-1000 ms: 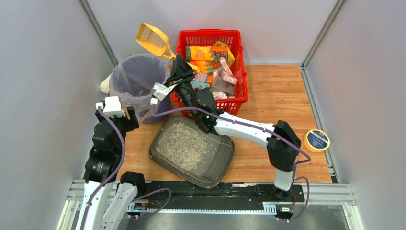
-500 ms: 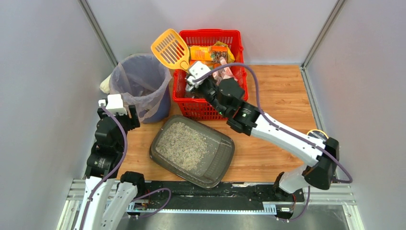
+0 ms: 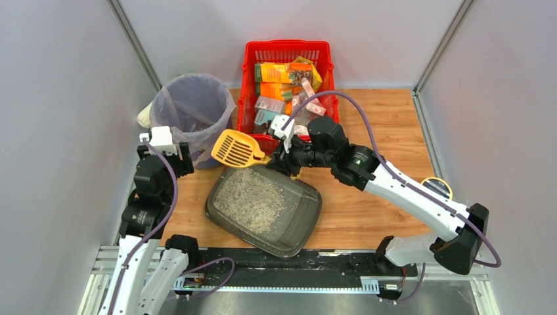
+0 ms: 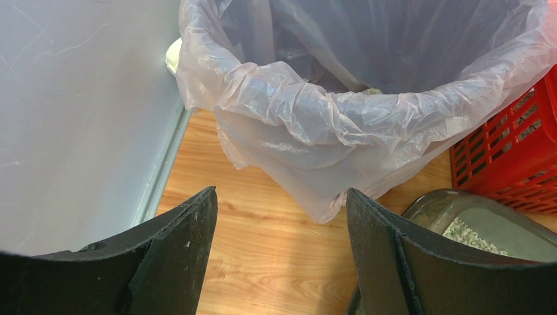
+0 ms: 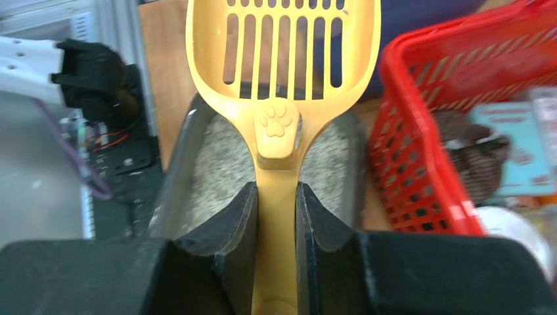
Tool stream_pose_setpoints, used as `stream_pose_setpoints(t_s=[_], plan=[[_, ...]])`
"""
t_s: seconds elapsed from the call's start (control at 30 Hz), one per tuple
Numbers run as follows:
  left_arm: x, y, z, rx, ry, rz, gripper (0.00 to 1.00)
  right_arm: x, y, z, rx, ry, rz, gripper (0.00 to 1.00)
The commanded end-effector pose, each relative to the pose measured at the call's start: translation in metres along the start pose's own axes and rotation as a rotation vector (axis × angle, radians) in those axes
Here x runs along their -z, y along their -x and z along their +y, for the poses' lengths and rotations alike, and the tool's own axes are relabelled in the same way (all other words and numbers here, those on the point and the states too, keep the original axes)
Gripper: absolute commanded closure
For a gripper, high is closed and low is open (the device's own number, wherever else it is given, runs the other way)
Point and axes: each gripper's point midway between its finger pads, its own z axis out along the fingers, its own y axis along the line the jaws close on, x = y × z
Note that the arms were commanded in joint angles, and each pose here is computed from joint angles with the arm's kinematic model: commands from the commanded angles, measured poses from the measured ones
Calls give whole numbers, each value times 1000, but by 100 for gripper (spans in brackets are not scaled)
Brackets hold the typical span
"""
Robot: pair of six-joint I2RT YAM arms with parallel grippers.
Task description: Clean the litter box
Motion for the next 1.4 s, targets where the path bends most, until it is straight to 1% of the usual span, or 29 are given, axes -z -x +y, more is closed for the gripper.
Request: stream_pose_setpoints(t_s=[0.0, 0.1, 0.13, 0.17, 0.23, 0.3, 0.37, 0.43, 0.53, 0.57, 0.67, 0.73, 0.8, 0.83, 0.87, 0.9, 0.93, 0.97, 1.07, 1.1, 1.17, 1.23, 1.37], plan=[[-2, 8, -3, 10, -11, -32, 21, 12, -22, 40, -177, 167, 82, 99], [-3, 7, -5, 11, -20, -29, 21, 5, -51, 42, -266, 151, 152, 100], [-3, 6, -5, 8, -22, -24, 21, 4, -55, 43, -282, 148, 157, 100], [-4, 6, -6, 9, -23, -24, 21, 4, -54, 45, -281, 151, 134, 100], [-3, 6, -6, 9, -25, -24, 21, 0, -66, 41, -287, 97, 159, 100], [-3, 7, -5, 11, -23, -28, 21, 1, -84, 33, -293, 20, 228, 100], [-3, 6, -5, 8, -22, -25, 21, 3, -103, 31, -312, -12, 303, 100], [-3, 7, -5, 9, -20, -28, 21, 4, -120, 29, -320, -40, 351, 100], [-4, 6, -4, 5, -17, -25, 21, 4, -141, 28, -288, -95, 419, 100], [-4, 5, -4, 2, -16, -21, 21, 0, -149, 36, -264, -87, 453, 100], [-7, 3, -5, -2, -14, -9, 21, -15, -160, 43, -250, -99, 485, 100], [-7, 3, -5, -3, -17, -5, 21, -25, -165, 41, -283, -132, 470, 100], [-8, 2, -6, -3, -17, -2, 21, -38, -167, 34, -316, -188, 415, 100], [-8, 1, -6, -5, -17, 0, 21, -48, -156, 32, -323, -190, 344, 100], [-8, 1, -5, -3, -14, 0, 21, -49, -163, 27, -322, -232, 331, 100], [-8, 1, -5, -5, -13, 1, 21, -51, -160, 21, -321, -265, 292, 100], [-8, 2, -5, -4, -11, -2, 21, -58, -146, 17, -317, -268, 204, 100], [-8, 2, -5, -5, -12, 0, 21, -61, -144, 15, -316, -277, 173, 100], [-9, 1, -6, -5, -16, 4, 21, -72, -158, 13, -294, -283, 182, 100], [-9, 0, -6, -7, -17, 5, 21, -77, -155, 12, -287, -281, 181, 100], [-9, 0, -6, -5, -17, 5, 21, -87, -168, 15, -257, -274, 223, 100], [-9, 1, -6, -5, -17, 1, 21, -95, -165, 16, -232, -276, 181, 100], [-9, 1, -6, -5, -19, 4, 21, -103, -169, 20, -216, -280, 144, 100]])
